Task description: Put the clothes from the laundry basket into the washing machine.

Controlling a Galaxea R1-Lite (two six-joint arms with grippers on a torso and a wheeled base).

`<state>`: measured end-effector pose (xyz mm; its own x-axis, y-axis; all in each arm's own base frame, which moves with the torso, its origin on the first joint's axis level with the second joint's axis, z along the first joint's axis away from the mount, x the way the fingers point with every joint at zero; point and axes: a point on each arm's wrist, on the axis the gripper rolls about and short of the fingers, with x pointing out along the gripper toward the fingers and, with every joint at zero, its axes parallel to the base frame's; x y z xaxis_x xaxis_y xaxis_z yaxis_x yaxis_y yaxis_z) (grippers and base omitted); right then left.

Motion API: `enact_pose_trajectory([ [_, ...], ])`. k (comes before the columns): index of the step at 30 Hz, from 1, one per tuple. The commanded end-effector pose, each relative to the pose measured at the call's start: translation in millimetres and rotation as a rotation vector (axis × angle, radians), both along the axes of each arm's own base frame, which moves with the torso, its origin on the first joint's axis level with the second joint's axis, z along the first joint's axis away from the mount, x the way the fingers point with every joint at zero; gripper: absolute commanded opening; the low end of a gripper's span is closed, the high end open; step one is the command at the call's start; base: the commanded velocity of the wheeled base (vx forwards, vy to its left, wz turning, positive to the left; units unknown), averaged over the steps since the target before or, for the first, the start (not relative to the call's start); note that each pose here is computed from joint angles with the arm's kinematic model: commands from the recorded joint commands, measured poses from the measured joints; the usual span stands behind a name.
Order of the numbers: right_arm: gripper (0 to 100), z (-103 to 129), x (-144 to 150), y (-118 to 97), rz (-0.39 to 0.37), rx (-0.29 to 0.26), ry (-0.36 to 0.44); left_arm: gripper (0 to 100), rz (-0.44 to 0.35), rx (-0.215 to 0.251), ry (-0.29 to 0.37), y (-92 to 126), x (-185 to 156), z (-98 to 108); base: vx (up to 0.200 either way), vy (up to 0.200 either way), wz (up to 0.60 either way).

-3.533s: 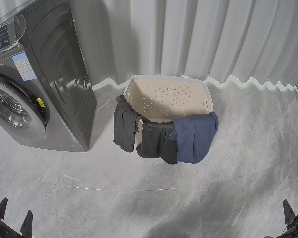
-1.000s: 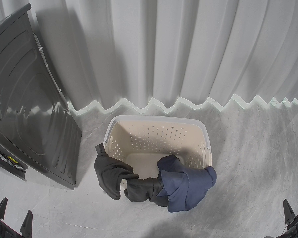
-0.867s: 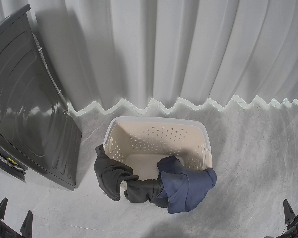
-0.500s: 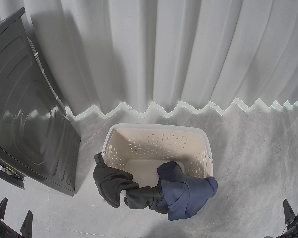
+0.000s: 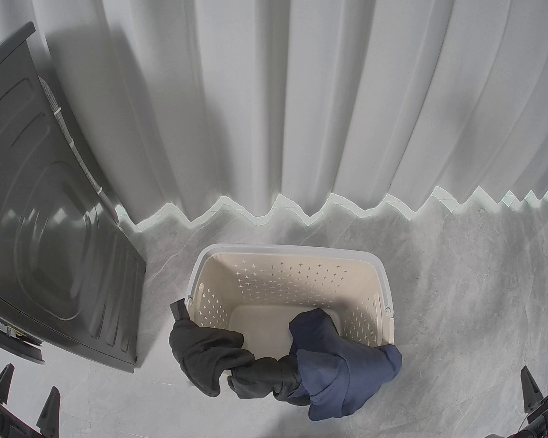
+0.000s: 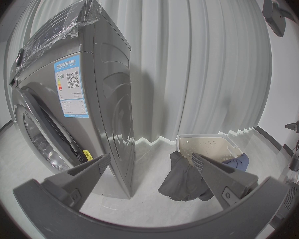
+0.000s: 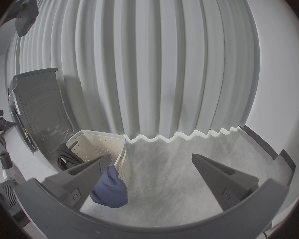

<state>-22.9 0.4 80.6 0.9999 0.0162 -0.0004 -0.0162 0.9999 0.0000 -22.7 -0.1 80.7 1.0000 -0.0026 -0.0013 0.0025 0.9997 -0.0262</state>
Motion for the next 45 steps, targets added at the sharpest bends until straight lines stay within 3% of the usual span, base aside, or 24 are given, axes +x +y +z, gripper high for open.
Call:
enact_pose_trajectory([
  [1,100,-4.5,1.1,0.0,0.001,0.0,0.015,100,-0.001,-0.001,-0.001,0.0,-0.1,-4.8,0.2,0.0,0.0],
  [5,100,-4.5,1.1,0.0,0.001,0.0,0.015,100,-0.001,-0.001,0.0,0.0,-0.1,-4.9,0.2,0.0,0.0],
  [14,100,-4.5,1.1,0.0,0.001,0.0,0.015,100,-0.001,-0.001,0.0,0.0,-0.1,-4.9,0.0,0.0,0.0],
  [20,100,-4.5,1.1,0.1,0.002,0.0,0.015,100,-0.001,-0.001,0.0,0.0,-0.1,-4.9,0.2,0.0,0.0],
  [29,100,-4.5,1.1,0.0,0.001,0.002,0.015,100,0.001,-0.001,-0.001,0.0,-0.1,-4.8,0.0,0.0,0.0],
  [45,100,-4.5,1.1,0.0,0.001,0.0,0.015,100,-0.001,0.0,0.0,0.0,-0.1,-4.9,0.2,0.0,0.0],
])
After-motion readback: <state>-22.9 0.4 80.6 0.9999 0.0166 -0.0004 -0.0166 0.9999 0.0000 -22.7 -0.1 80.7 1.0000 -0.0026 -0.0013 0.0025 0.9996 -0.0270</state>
